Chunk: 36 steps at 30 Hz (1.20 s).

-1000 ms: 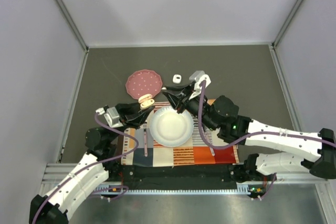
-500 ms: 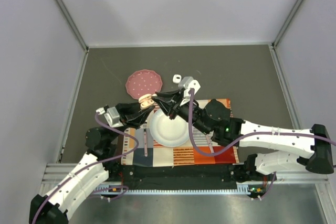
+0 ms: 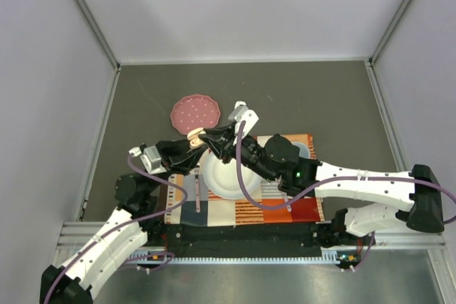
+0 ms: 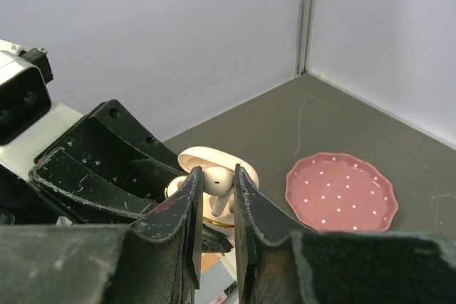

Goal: Insert the wireless bluetooth earbuds into the charging case
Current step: Insert the right earbud into the right side groove of the charging case.

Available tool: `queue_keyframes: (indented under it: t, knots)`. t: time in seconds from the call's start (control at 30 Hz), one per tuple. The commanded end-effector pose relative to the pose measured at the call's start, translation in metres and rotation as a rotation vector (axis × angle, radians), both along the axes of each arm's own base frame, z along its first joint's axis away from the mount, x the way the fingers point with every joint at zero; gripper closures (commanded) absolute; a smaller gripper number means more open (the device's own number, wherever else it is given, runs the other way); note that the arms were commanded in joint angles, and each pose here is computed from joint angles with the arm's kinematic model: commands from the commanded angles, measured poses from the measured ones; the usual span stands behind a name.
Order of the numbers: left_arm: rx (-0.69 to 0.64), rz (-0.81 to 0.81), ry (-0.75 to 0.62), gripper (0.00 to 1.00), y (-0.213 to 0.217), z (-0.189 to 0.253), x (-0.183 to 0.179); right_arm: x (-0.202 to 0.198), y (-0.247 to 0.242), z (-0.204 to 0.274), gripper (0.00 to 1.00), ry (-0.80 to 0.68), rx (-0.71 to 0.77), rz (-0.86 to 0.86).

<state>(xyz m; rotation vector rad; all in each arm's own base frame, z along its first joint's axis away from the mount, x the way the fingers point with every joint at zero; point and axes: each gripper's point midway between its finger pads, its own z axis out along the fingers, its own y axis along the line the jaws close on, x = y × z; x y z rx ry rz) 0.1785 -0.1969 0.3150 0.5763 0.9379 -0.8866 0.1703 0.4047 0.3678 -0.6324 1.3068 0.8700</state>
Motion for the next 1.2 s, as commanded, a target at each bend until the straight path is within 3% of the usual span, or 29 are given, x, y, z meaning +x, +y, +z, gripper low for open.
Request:
queue_keyframes:
  t: [0.0, 1.17]
  knots:
    - [-0.037, 0.016, -0.058, 1.0, 0.006, 0.015, -0.005, -0.004, 0.005, 0.03, 1.0, -0.022, 0.07, 0.012]
    - [-0.093, 0.021, -0.059, 1.0, 0.011, 0.019, -0.007, 0.008, 0.007, 0.001, 1.0, -0.045, -0.02, -0.058]
